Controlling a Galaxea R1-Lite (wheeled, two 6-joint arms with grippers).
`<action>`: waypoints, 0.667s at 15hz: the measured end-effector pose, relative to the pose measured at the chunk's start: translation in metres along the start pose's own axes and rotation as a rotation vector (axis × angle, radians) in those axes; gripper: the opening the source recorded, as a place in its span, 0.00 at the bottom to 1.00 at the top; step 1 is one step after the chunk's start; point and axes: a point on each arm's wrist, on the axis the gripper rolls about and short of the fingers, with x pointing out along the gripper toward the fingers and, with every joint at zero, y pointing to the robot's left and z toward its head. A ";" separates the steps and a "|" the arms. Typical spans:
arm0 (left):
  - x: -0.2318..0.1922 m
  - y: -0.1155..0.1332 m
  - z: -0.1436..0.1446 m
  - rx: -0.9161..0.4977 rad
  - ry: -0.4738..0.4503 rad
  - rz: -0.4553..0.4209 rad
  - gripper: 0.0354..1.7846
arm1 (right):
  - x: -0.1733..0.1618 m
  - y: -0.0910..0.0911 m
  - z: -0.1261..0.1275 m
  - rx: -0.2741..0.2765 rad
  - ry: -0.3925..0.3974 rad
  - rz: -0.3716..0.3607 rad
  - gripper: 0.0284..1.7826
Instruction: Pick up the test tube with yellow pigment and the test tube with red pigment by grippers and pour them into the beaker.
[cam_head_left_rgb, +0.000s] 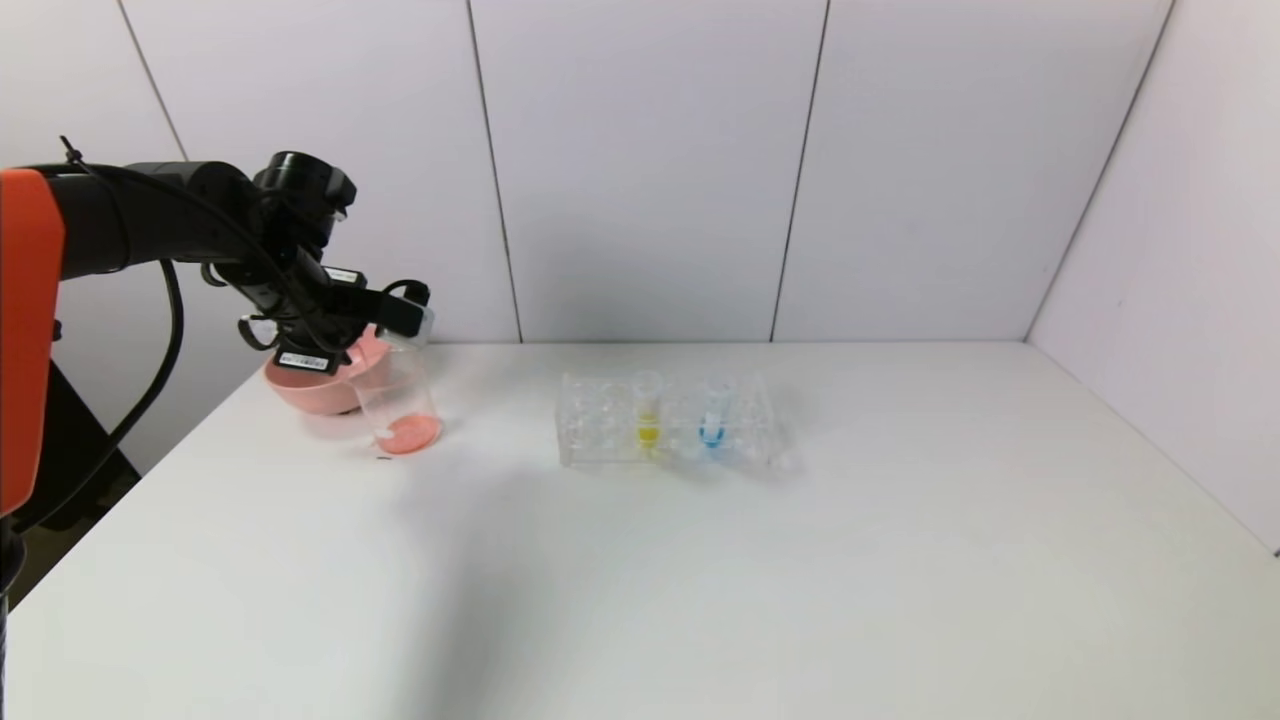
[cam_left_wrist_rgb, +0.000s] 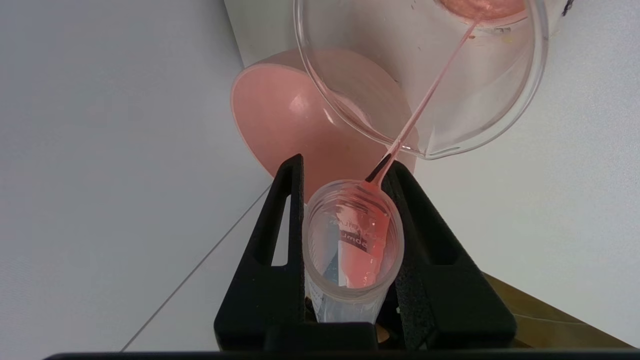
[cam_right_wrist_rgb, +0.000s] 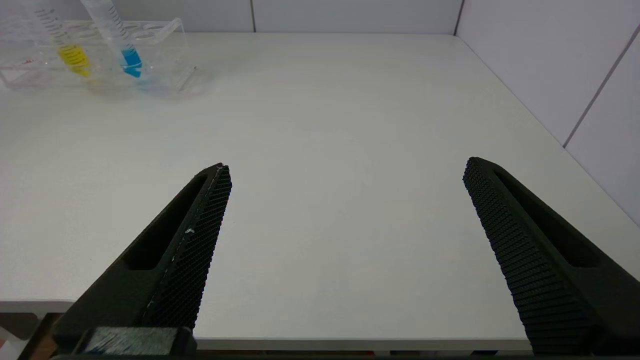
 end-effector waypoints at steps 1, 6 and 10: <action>0.000 0.000 0.000 0.000 0.001 0.000 0.27 | 0.000 0.000 0.000 0.000 0.000 0.000 0.95; 0.000 0.000 0.002 0.004 0.026 0.000 0.27 | 0.000 0.000 0.000 0.000 0.000 0.000 0.95; -0.001 0.000 0.005 0.017 0.038 0.000 0.27 | 0.000 0.000 0.000 0.000 0.000 0.000 0.95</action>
